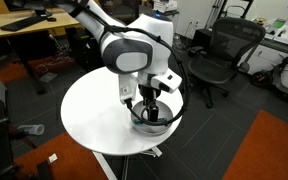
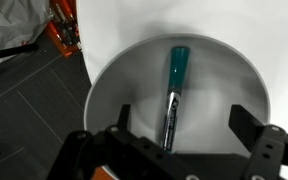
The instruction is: Remove the marker from the bowl and put it on the table
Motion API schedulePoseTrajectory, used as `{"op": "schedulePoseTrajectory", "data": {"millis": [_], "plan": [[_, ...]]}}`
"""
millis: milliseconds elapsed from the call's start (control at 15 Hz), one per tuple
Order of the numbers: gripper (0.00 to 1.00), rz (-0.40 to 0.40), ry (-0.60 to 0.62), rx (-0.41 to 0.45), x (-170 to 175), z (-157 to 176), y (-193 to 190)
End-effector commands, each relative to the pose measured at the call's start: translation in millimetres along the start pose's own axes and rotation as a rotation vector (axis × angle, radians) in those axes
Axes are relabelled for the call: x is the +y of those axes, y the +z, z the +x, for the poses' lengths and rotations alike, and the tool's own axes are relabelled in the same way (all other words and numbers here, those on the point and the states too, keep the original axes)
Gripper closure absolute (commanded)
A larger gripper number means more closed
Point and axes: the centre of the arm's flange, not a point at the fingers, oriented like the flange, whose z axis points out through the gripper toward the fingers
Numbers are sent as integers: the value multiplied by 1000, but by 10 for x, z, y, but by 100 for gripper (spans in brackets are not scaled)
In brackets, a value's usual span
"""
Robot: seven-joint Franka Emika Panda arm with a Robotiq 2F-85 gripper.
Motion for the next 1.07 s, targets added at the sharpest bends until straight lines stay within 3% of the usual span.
{"op": "schedulePoseTrajectory", "data": {"millis": [0, 600, 667, 733, 1000], "plan": [[0, 14, 55, -17, -57, 156, 115], [0, 6, 138, -5, -81, 290, 342], [25, 6, 143, -3, -80, 301, 359], [26, 6, 144, -1, -77, 314, 370], [58, 6, 158, 2, -63, 352, 403]]}}
